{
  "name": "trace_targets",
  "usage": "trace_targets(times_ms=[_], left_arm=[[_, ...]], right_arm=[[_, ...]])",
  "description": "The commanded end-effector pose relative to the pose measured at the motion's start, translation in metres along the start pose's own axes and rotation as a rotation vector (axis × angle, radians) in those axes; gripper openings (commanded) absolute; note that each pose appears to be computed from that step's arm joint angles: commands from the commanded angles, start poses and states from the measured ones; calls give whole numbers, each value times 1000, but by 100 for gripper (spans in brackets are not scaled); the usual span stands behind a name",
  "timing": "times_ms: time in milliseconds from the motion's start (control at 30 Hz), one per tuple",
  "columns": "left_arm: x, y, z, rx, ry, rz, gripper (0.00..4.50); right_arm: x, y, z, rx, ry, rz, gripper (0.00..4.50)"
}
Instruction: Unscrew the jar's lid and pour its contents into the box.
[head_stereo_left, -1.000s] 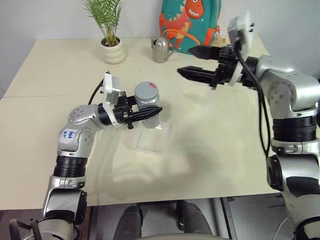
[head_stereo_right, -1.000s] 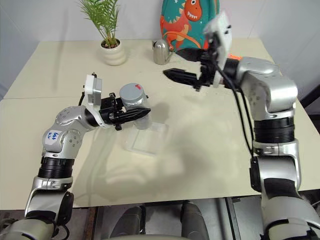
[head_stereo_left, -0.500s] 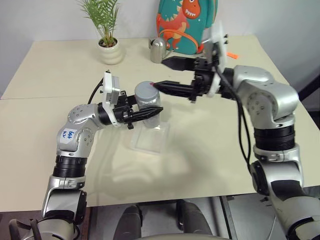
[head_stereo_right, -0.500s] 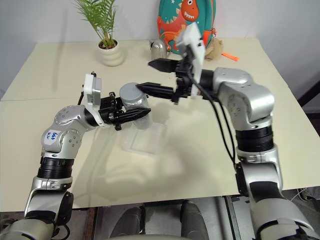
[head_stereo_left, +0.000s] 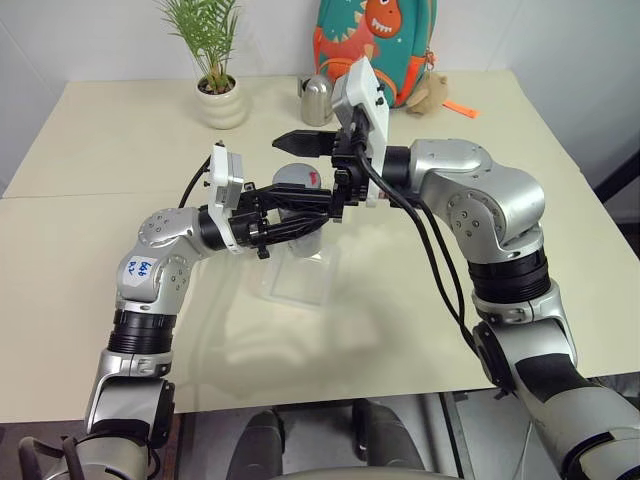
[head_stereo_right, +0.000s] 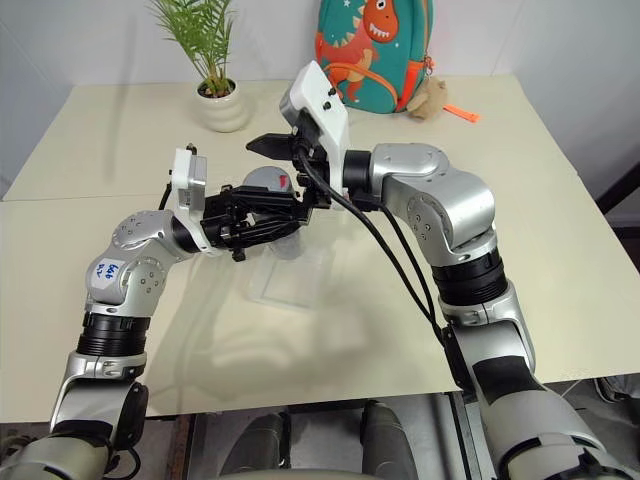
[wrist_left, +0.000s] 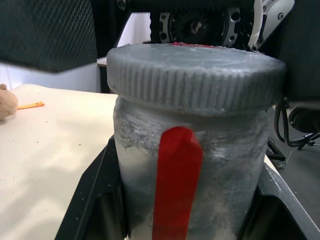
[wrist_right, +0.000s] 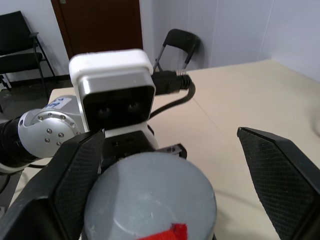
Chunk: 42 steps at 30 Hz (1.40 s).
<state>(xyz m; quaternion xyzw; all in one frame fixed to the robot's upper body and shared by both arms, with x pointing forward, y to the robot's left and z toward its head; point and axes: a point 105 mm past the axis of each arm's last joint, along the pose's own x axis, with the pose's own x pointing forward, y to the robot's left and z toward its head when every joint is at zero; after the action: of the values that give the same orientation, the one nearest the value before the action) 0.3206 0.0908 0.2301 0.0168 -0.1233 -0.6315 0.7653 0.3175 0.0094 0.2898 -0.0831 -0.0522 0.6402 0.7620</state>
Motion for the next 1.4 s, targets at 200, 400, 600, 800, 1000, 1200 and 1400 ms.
trace_targets(times_ms=[200, 400, 600, 800, 1000, 1200, 1400], left_arm=[[2, -2, 10, 42, -21, -13, 195], [1, -1, 10, 44, -19, -7, 195], [-1, 0, 10, 62, -13, 6, 195], [-8, 1, 10, 62, -5, 22, 195], [-6, 1, 10, 62, -6, 22, 195], [-5, 1, 10, 59, -4, 15, 195], [-3, 1, 9, 54, -5, 8, 195]], right_arm=[[-18, -9, 9, -54, -6, -58, 446], [-57, -38, 12, -71, 8, -181, 446], [-97, -57, 18, -90, -12, -282, 446], [-103, -48, 22, -87, -55, -235, 446], [-55, -15, 24, -78, -83, -61, 446], [-16, 4, 19, -53, -54, -8, 446], [-1, 10, 22, -31, -63, 17, 446]])
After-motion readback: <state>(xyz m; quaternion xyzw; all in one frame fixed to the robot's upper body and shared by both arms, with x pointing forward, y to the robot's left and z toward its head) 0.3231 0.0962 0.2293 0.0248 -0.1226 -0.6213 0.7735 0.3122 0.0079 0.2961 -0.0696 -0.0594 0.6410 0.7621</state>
